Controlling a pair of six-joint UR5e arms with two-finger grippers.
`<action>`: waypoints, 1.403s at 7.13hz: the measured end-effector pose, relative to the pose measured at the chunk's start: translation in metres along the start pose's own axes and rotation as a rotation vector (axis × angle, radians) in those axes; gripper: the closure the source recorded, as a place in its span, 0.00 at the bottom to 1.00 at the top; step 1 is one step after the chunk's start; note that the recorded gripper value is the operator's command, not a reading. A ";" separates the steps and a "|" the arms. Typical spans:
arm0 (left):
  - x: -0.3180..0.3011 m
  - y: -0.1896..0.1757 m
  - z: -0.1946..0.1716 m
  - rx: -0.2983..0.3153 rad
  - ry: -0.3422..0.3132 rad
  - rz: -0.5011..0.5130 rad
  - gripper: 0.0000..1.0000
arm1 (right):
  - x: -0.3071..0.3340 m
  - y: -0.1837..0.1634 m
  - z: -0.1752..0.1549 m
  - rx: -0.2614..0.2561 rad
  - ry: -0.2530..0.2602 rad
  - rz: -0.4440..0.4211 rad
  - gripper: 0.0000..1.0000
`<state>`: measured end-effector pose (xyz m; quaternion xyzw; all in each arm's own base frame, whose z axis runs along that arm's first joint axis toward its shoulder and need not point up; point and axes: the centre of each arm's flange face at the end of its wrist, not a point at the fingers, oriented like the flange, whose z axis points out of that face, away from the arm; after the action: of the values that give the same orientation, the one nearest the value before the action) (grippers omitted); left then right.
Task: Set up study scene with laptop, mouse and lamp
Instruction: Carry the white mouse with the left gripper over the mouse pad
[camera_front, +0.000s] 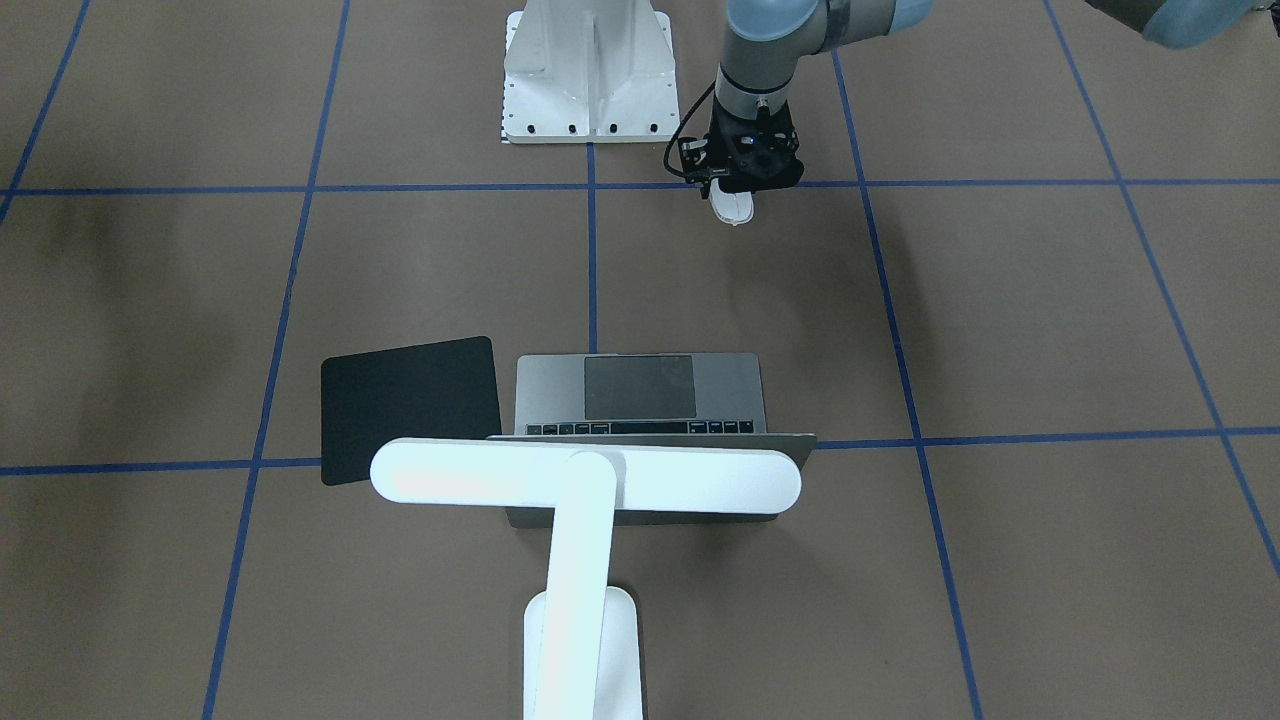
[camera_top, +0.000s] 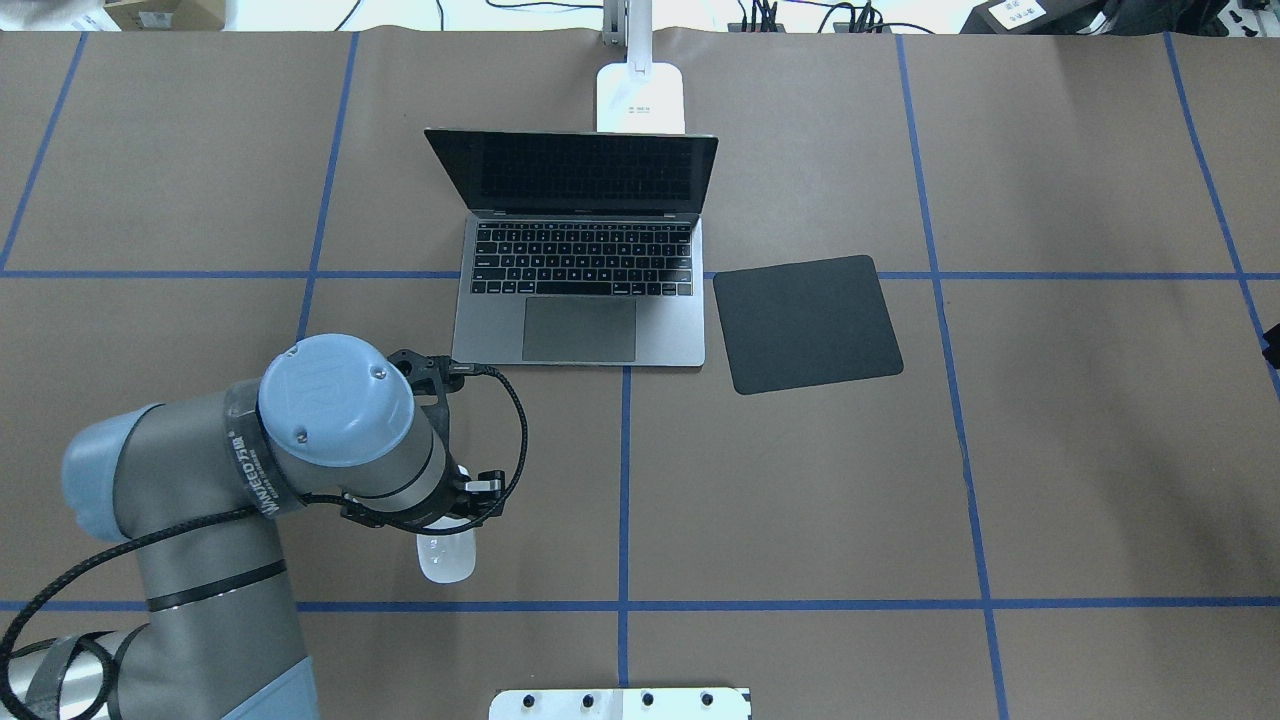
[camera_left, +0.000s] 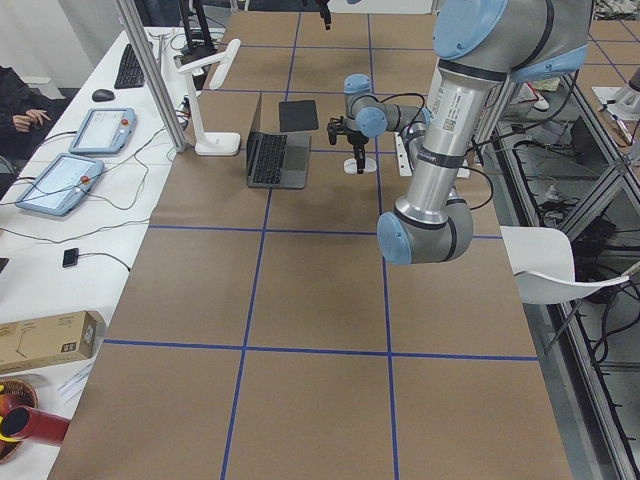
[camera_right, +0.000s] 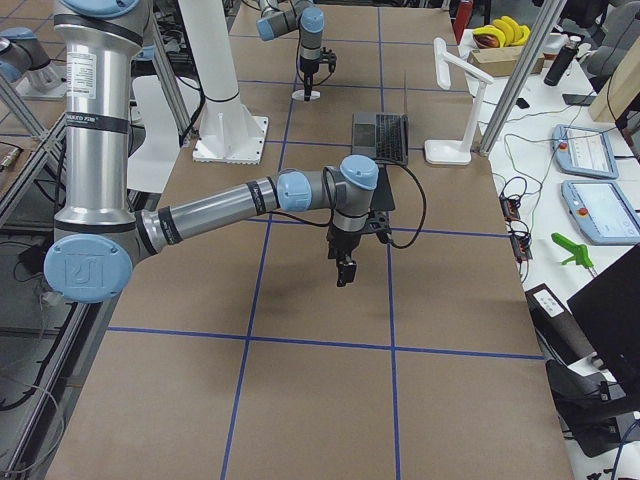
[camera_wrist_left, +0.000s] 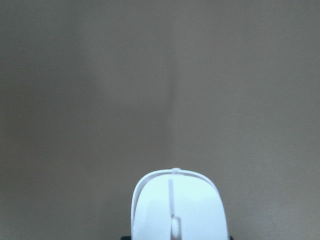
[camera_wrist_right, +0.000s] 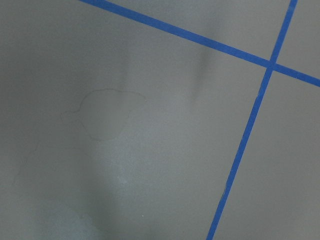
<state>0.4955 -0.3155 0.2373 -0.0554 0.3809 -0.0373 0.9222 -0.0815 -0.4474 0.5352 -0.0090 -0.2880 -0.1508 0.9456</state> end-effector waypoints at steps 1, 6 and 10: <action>0.022 -0.003 -0.004 0.004 0.019 -0.030 0.48 | -0.001 0.001 0.001 -0.002 -0.010 0.003 0.00; 0.125 -0.044 -0.029 0.057 0.125 -0.136 0.48 | 0.000 0.003 0.003 -0.007 -0.023 0.006 0.00; 0.220 -0.074 -0.040 0.141 0.213 -0.209 0.48 | 0.001 0.004 0.006 -0.016 -0.037 0.010 0.00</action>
<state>0.6202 -0.4158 0.0652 -0.0254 0.4651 -0.1652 0.8693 -0.0834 -0.4436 0.5411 -0.0207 -0.3044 -0.1483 0.9407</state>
